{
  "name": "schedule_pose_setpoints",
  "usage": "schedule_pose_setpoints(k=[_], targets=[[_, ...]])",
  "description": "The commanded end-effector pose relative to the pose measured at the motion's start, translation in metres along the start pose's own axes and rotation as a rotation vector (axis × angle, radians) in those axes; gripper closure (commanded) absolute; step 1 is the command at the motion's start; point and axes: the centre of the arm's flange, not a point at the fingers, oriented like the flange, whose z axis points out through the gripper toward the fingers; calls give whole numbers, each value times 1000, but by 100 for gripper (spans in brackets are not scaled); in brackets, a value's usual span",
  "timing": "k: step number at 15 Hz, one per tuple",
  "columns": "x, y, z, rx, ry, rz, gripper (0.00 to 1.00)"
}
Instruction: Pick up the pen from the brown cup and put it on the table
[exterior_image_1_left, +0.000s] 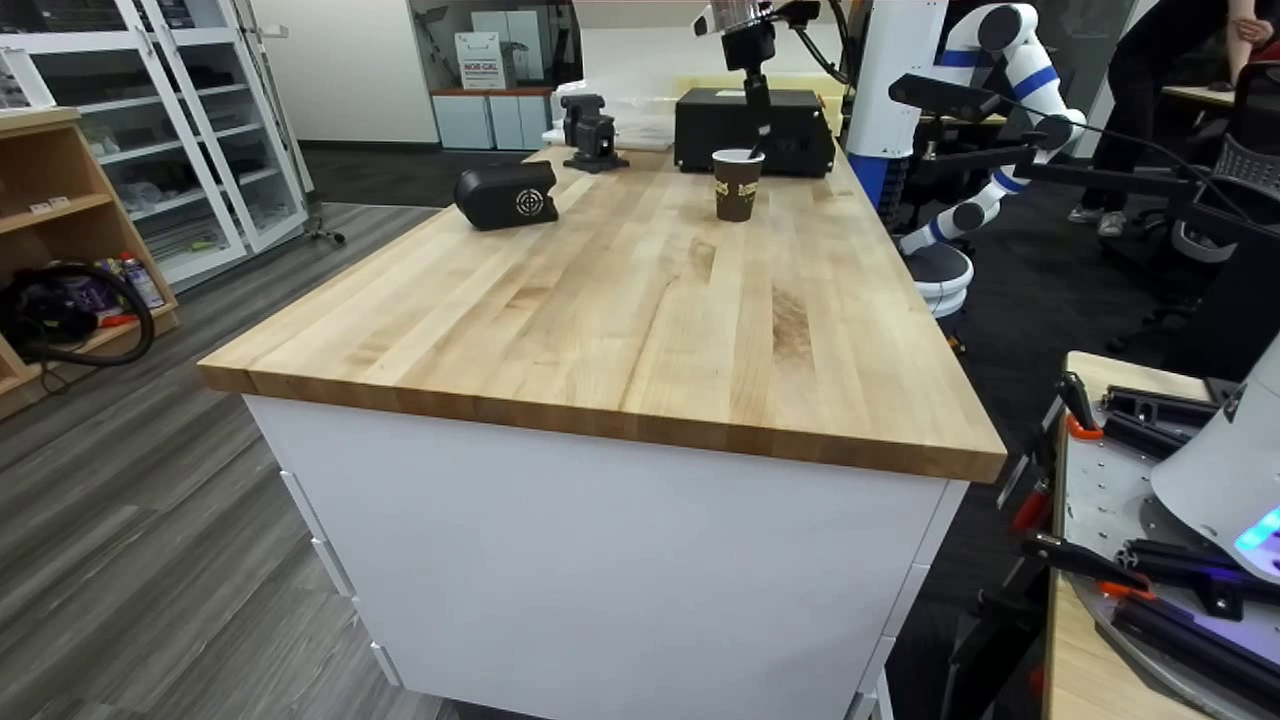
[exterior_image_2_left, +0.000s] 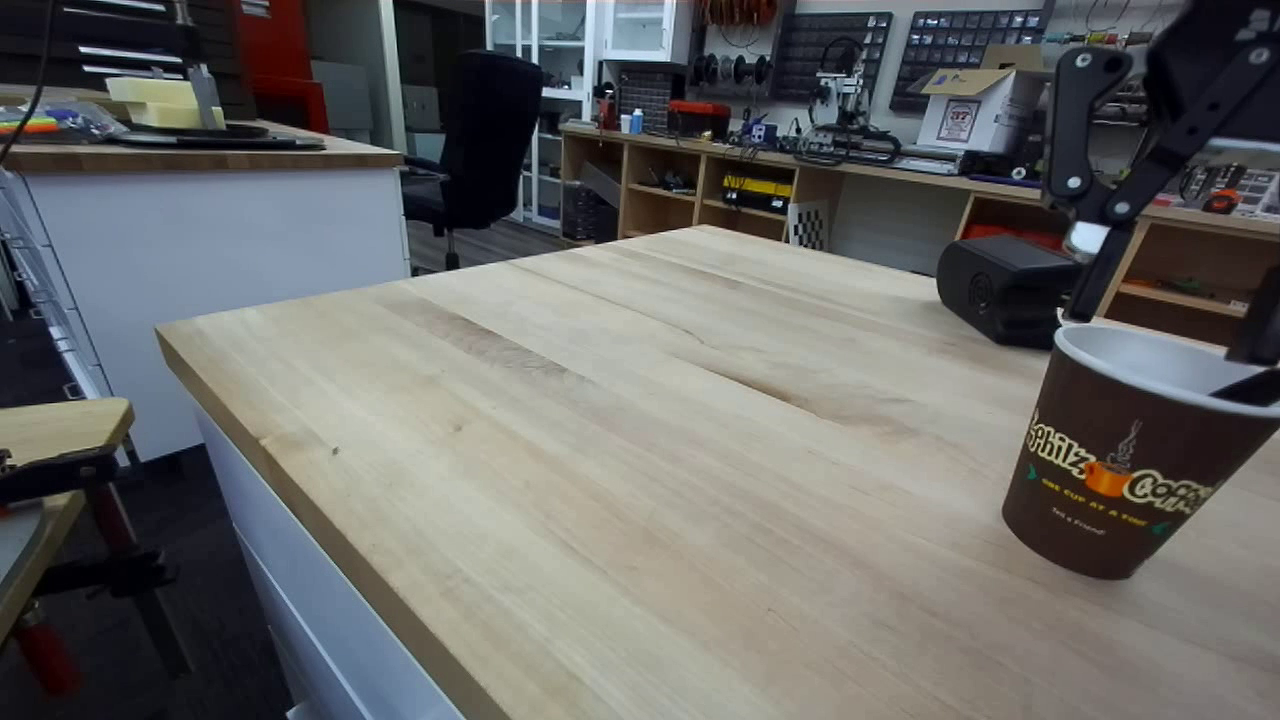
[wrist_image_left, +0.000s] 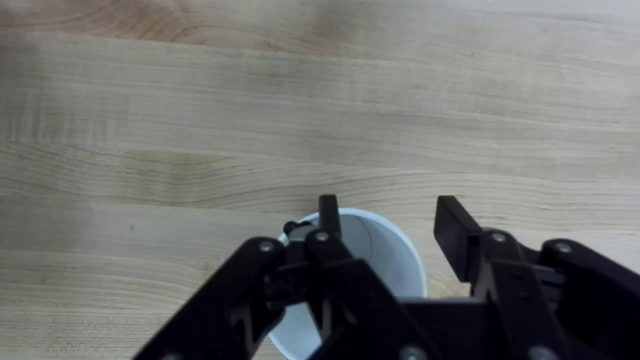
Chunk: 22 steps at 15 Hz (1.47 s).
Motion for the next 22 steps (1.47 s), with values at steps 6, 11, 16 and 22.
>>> schedule_pose_setpoints(k=[6,11,16,22], targets=[[-9,-5,-7,-55,-32,35,0],[-10,-2,-4,-54,-50,27,14],[-10,0,-4,-83,-45,25,3],[-8,7,-8,-142,8,19,0]])
